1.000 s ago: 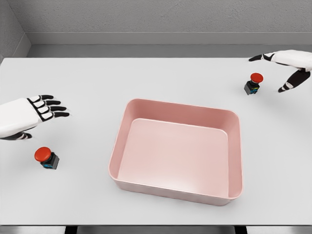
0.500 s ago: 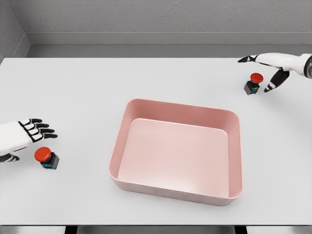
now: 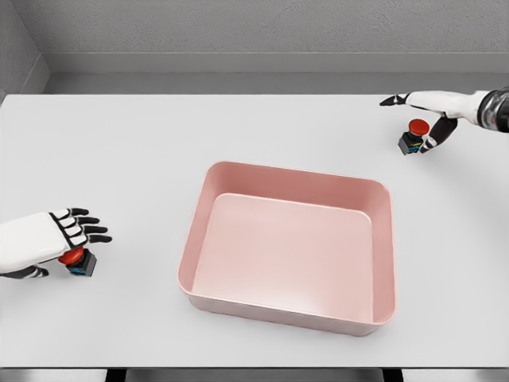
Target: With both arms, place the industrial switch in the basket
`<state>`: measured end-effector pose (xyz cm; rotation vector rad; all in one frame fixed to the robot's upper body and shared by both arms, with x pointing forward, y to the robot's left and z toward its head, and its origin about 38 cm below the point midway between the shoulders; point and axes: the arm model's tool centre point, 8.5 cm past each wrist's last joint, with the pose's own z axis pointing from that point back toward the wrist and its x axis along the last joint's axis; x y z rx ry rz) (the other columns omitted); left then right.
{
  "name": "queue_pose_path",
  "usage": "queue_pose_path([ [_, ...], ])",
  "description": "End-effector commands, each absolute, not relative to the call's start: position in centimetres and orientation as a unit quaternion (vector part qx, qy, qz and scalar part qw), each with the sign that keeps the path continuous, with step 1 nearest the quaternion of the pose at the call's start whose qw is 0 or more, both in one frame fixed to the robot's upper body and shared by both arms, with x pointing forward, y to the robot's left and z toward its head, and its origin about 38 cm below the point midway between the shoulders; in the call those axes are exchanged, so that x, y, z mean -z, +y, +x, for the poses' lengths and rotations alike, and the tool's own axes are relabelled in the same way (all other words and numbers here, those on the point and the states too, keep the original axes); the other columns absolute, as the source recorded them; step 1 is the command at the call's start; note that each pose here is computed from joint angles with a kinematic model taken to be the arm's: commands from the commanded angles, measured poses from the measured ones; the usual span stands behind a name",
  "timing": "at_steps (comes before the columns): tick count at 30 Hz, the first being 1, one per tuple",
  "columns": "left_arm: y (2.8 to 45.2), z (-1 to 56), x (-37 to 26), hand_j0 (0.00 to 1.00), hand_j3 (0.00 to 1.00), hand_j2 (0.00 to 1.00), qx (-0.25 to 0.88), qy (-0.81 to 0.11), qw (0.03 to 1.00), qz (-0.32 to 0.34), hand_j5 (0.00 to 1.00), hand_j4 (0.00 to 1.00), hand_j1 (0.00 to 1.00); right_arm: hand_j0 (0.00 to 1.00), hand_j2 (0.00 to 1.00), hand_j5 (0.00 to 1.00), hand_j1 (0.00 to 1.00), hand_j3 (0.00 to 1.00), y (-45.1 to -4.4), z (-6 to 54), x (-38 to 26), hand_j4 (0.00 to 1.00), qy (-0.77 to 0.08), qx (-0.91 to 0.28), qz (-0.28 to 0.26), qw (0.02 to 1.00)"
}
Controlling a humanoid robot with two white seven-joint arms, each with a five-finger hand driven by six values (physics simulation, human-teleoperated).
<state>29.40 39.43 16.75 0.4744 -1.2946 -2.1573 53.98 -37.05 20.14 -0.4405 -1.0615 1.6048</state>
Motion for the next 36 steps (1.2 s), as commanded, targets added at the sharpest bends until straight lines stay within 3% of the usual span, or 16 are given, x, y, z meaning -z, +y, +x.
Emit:
queue_pose_path([
  [1, 39.3, 29.4, -16.8, 1.0, 1.0, 1.0, 0.806, -0.487, 0.287, 0.176, 1.0, 1.0, 1.0, 1.0, 1.0, 1.0, 1.0, 1.0, -37.4, 54.0, -19.9, 1.0, -0.444, -0.676, -0.187, 0.557],
  [12, 39.2, 29.3, -16.6, 1.0, 1.0, 1.0, 0.803, -0.491, 0.288, 0.175, 1.0, 1.0, 1.0, 0.99, 0.99, 0.99, 0.99, 0.99, -37.9, 54.5, -19.0, 0.99, -0.426, -0.675, -0.198, 0.569],
  [24, 38.7, 29.4, -15.6, 1.0, 1.0, 1.0, 0.791, -0.504, 0.3, 0.173, 1.0, 1.0, 1.0, 0.87, 0.87, 0.87, 0.87, 0.87, -38.1, 54.7, -18.3, 0.87, -0.411, -0.677, -0.205, 0.575],
  [36, 39.6, 29.5, -15.0, 1.0, 1.0, 1.0, 0.795, -0.491, 0.307, 0.179, 1.0, 1.0, 1.0, 0.83, 0.83, 0.83, 0.83, 0.83, -37.6, 54.9, -17.9, 0.83, -0.41, -0.677, -0.201, 0.577],
])
